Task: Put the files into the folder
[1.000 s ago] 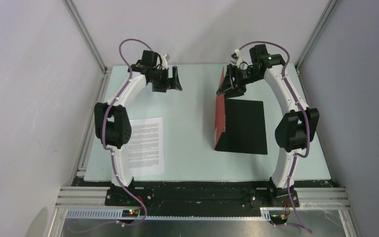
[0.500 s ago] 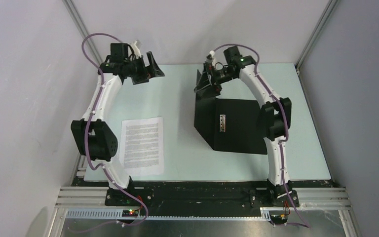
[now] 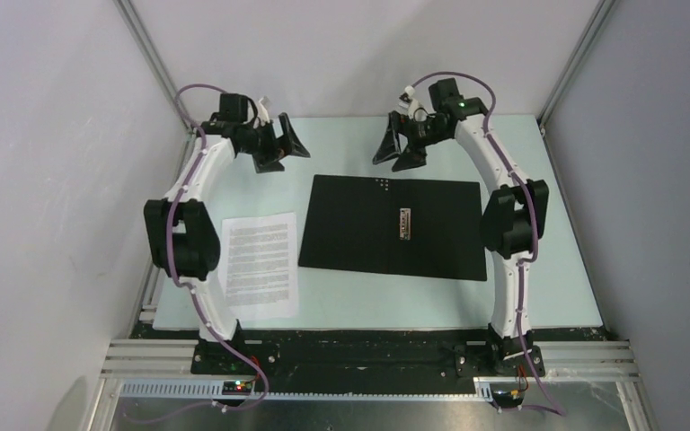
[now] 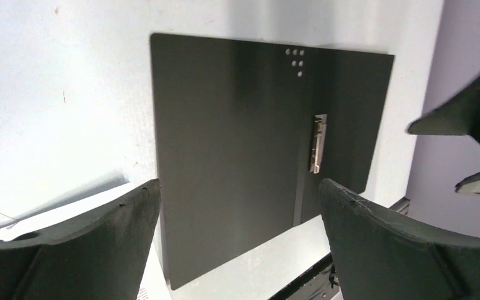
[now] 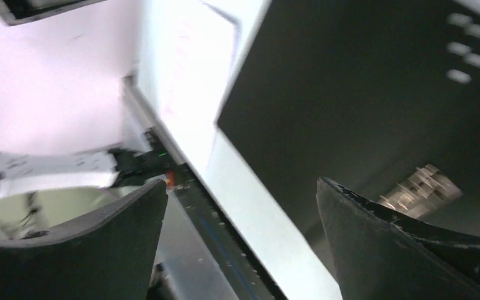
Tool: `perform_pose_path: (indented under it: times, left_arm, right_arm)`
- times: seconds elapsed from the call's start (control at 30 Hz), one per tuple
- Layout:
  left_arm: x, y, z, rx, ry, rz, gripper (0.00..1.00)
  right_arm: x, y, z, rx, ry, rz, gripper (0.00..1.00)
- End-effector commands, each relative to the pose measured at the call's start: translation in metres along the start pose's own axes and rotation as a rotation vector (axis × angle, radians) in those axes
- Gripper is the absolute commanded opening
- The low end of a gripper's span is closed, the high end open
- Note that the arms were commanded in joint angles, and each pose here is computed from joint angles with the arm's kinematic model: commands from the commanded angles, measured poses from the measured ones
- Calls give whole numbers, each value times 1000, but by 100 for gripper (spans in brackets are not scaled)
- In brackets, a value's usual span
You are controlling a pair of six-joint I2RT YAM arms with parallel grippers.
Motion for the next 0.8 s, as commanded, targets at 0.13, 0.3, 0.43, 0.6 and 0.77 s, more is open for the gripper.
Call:
perform_pose_path:
  times: [0.13, 0.3, 0.43, 0.6, 0.77]
  left_arm:
    - [55, 18, -17, -40, 102, 106, 97]
    - [85, 24, -33, -30, 162, 180, 93]
    - [100, 33, -52, -64, 228, 207, 90]
    - [100, 43, -88, -63, 331, 210, 89]
    - [91, 36, -112, -35, 393, 158, 89]
  right_arm:
    - [-52, -33, -10, -66, -128, -482, 78]
    - [-65, -42, -26, -92, -95, -558, 63]
    - [-68, -42, -44, -94, -68, -550, 61]
    - [-86, -48, -42, -54, -121, -504, 61]
    - [-97, -52, -41, -21, -166, -533, 60]
Point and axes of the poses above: each gripper's point midway between its finger pads, its own x axis out along the fingers, its own y axis along the line the jaws close on, z = x × y, the point moved 10 cm from there along -x, back along the fingers, and after that the axes turned 6 degrees about x, right-handed, at the moved point
